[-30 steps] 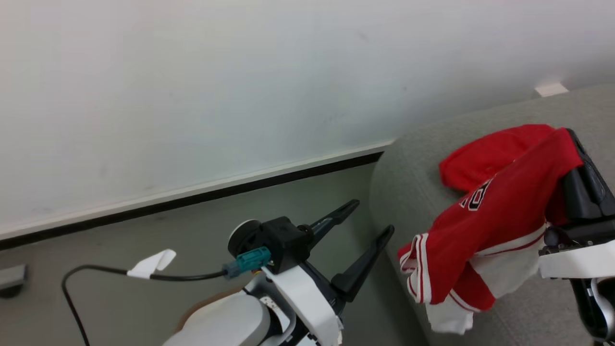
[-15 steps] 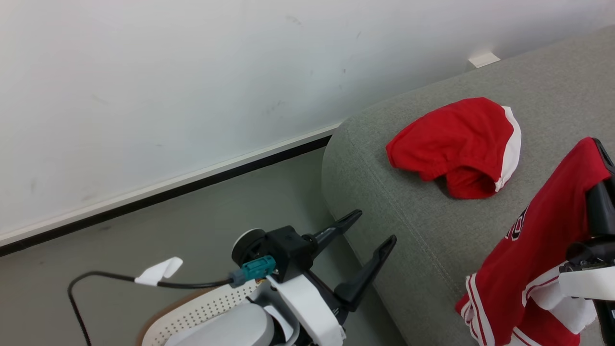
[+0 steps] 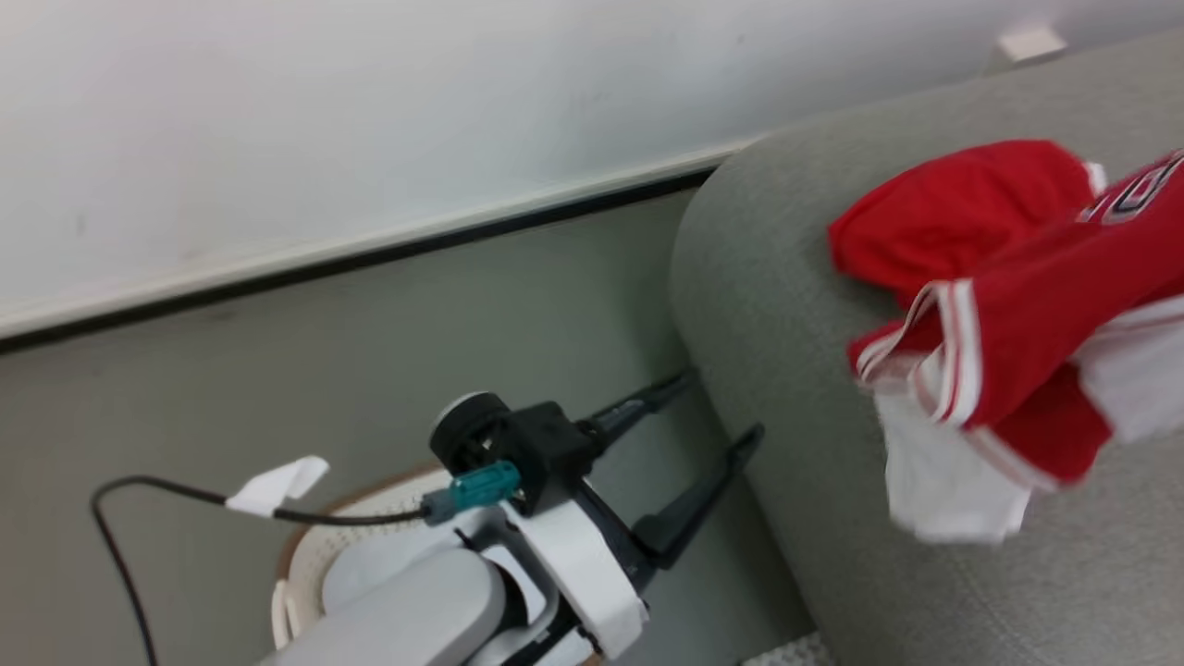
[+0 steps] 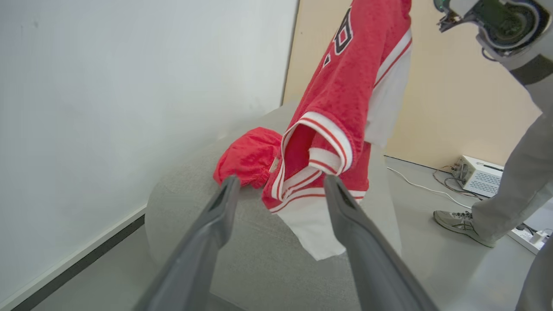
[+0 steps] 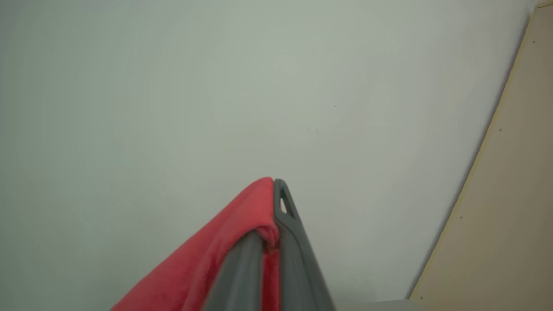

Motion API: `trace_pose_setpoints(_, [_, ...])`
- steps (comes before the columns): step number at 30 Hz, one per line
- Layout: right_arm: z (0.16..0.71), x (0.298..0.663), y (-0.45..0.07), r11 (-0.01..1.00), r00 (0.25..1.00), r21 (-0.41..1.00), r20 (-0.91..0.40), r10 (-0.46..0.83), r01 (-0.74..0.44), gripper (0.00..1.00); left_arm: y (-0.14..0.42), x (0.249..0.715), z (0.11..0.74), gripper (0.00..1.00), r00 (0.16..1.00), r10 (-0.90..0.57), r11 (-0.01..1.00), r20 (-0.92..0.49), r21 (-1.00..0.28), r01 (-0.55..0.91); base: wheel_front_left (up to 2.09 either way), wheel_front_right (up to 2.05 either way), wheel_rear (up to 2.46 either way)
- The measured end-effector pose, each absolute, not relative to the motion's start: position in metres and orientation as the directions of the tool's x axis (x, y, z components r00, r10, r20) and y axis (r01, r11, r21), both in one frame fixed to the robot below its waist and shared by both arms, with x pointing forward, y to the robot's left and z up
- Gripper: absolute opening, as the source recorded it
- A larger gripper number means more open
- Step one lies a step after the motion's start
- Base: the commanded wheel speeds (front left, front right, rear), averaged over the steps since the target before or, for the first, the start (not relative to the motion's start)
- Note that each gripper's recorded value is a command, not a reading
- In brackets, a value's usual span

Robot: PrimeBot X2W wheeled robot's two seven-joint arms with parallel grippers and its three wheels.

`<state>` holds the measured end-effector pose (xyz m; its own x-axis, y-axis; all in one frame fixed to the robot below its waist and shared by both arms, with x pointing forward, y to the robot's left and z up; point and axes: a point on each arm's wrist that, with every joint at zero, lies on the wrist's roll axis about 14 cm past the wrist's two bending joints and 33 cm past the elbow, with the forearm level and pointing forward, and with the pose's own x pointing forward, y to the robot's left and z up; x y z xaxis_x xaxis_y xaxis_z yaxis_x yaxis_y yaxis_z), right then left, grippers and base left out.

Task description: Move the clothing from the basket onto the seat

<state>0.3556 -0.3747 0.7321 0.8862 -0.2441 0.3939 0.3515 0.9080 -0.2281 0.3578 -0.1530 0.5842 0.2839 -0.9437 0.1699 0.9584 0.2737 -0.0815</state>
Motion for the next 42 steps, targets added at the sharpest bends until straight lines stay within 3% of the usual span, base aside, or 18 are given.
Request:
trace_pose_setpoints(11, [0.728, 0.454, -0.440, 0.834, 0.875, -0.315, 0.336, -0.347, 0.452, 0.00, -0.107, 0.417, 0.527, 1.00, 0.368, -0.925, 0.354, 0.098, -0.135, 0.926, 0.00, 0.00, 0.00])
trace_pose_setpoints(17, [0.594, 0.496, -0.459, 0.846, 0.904, -0.346, 0.012, -0.428, 0.405, 0.00, -0.091, 0.441, 0.489, 1.00, 0.414, -0.908, 0.394, 0.065, -0.205, 0.896, 0.00, 0.00, 0.00])
trace_pose_setpoints(25, [0.426, 0.478, -0.449, 0.882, 0.804, -0.345, -0.394, -0.445, 0.320, 0.00, -0.075, 0.460, 0.461, 1.00, 0.462, -0.886, 0.440, 0.040, -0.241, 0.865, 0.00, 0.00, 0.00])
trace_pose_setpoints(32, [0.399, 0.461, -0.444, 0.894, 0.762, -0.345, -0.482, -0.431, 0.288, 0.00, -0.070, 0.463, 0.471, 1.00, 0.484, -0.873, 0.462, 0.058, -0.221, 0.859, 0.00, 0.00, 0.00])
trace_pose_setpoints(33, [0.402, 0.461, -0.443, 0.894, 0.766, -0.347, -0.479, -0.429, 0.283, 0.33, -0.070, 0.463, 0.473, 1.00, 0.487, -0.871, 0.464, 0.062, -0.220, 0.858, 0.00, 0.00, 0.00])
trace_pose_setpoints(34, [0.404, 0.461, -0.443, 0.894, 0.768, -0.349, -0.478, -0.427, 0.281, 1.00, -0.070, 0.462, 0.475, 1.00, 0.489, -0.870, 0.466, 0.060, -0.219, 0.857, 0.00, 0.00, 0.00])
trace_pose_setpoints(39, [0.420, 0.452, -0.437, 0.898, 0.772, -0.386, -0.498, -0.395, 0.211, 1.00, -0.071, 0.452, 0.493, 1.00, 0.501, -0.862, 0.475, 0.082, -0.214, 0.853, 0.00, 0.00, 0.00])
trace_pose_setpoints(42, [0.441, 0.449, -0.427, 0.899, 0.810, -0.415, -0.474, -0.345, 0.141, 1.00, -0.067, 0.448, 0.508, 1.00, 0.533, -0.841, 0.508, 0.095, -0.203, 0.837, 0.00, 0.00, 0.00])
